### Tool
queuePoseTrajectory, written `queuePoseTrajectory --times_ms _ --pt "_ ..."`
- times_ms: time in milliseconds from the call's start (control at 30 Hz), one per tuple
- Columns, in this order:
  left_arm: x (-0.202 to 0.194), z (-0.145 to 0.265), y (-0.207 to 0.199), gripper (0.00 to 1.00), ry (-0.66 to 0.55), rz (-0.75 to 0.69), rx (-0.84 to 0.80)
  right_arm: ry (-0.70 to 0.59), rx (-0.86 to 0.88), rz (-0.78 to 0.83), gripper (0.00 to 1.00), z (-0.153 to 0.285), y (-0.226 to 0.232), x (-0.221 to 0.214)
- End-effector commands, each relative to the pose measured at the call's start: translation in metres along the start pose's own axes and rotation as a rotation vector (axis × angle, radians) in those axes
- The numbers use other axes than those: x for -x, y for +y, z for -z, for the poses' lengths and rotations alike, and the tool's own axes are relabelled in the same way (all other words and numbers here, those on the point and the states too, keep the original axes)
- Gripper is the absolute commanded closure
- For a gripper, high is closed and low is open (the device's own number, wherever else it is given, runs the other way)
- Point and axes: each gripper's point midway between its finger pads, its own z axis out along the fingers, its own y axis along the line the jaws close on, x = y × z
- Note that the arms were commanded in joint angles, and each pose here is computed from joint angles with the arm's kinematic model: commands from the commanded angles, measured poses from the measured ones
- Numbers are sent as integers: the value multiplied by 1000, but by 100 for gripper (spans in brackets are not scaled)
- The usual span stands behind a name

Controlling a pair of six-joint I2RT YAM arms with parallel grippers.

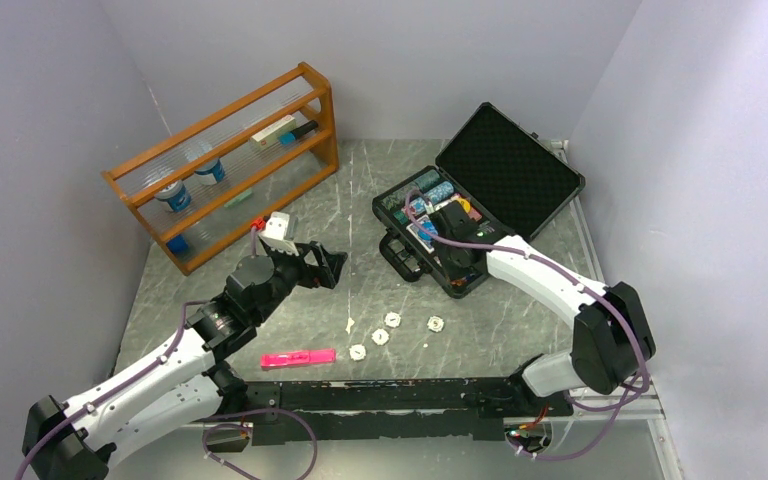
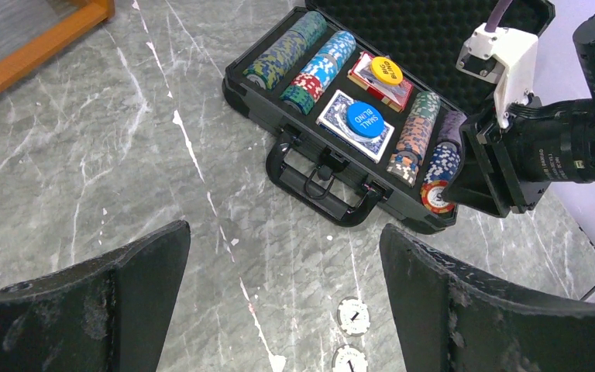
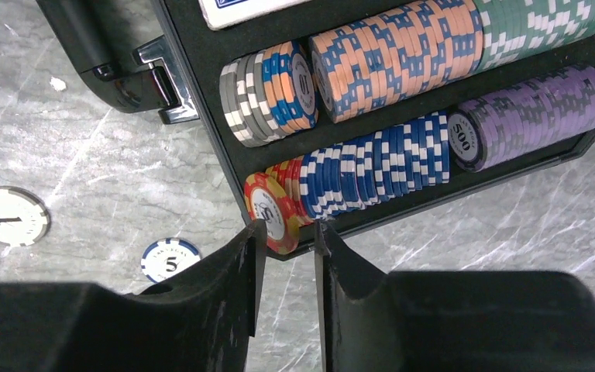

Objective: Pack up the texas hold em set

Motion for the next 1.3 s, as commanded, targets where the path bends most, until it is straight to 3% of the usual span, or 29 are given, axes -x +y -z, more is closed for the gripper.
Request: queuePoseTrajectory --times_ms 0,400,500,700,1267 --pt "11 -2 -2 3 -42 -1 -4 -29 -38 -7 66 6 -5 12" --pt "9 -2 -1 3 -30 -4 -2 -17 -6 -23 69 2 3 9" --pt "8 -1 0 3 -28 -4 3 -33 -30 -76 67 0 1 15" --pt "9 1 1 3 -32 -4 10 -56 -85 -224 52 -5 -2 19" --pt "10 3 1 3 -35 -4 9 -23 -132 -474 52 -17 -1 2"
